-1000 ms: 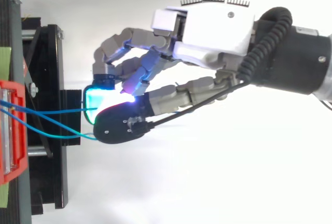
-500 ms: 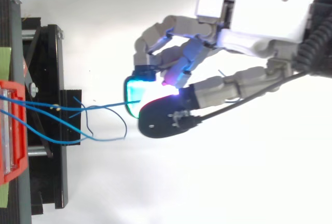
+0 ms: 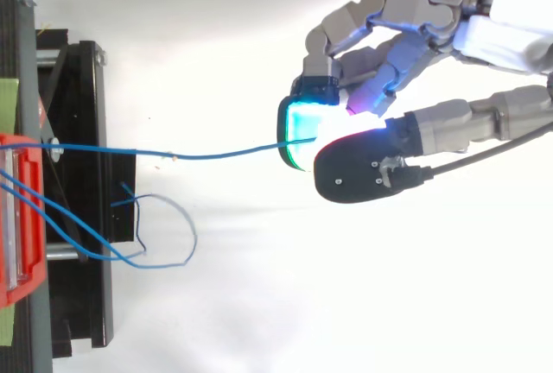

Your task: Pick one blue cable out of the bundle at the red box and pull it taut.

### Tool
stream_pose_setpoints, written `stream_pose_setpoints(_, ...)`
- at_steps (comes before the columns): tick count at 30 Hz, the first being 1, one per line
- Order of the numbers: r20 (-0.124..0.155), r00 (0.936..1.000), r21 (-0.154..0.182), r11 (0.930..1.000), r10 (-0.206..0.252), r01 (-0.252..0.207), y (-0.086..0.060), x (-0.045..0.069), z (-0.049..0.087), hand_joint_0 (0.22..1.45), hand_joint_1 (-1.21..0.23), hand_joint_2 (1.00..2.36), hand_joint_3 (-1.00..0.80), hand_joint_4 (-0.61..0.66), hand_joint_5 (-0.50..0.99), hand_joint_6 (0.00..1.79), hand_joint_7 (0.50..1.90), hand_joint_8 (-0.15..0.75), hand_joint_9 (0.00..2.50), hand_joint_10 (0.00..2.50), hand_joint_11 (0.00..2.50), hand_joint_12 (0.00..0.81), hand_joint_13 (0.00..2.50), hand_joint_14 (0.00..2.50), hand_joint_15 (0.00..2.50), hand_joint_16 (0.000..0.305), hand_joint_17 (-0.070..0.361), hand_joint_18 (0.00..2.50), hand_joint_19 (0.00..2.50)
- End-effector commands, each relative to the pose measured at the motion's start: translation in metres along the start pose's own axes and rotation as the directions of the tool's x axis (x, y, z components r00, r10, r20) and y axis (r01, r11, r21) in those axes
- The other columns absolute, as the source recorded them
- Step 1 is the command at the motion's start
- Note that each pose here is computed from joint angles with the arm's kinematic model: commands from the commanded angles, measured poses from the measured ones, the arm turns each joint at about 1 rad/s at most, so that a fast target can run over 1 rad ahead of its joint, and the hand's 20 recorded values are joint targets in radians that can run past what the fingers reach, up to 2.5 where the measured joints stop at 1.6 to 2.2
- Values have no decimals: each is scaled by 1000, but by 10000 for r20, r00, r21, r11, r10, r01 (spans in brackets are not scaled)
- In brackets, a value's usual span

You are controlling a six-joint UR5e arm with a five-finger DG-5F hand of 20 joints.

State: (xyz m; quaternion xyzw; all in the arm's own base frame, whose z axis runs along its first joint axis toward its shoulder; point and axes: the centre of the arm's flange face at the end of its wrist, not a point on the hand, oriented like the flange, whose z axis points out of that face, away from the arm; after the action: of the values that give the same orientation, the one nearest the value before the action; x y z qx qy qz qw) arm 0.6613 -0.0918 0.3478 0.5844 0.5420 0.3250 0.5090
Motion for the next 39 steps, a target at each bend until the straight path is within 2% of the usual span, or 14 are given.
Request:
stream_pose_setpoints(1,28,10000,-98,9999,32,-32,0,0,1,597,-854,1022,-32,-43,-94,840,1118,337,1056,13,571,367,530,6,150,55,124,573,206)
stream_pose_setpoints(7,80,9999,-597,9981,-115,120,6,2,6,597,-849,1023,-40,-49,-97,842,1110,333,1035,12,564,366,518,6,144,55,123,563,209)
stream_pose_setpoints(8,124,9996,-981,9948,-258,269,11,2,9,597,-849,1022,-40,-49,-97,842,1109,333,1033,15,565,365,518,7,151,55,123,563,209)
stream_pose_setpoints(11,161,9993,-1178,9924,-333,350,12,3,11,596,-848,1022,-36,-54,-97,842,1108,333,1032,15,566,366,516,5,147,55,123,560,210)
stream_pose_setpoints(39,210,9992,-1197,9922,-327,350,12,1,12,603,-854,1020,-33,-55,-95,845,1073,334,1005,10,487,363,509,4,98,54,122,560,172)
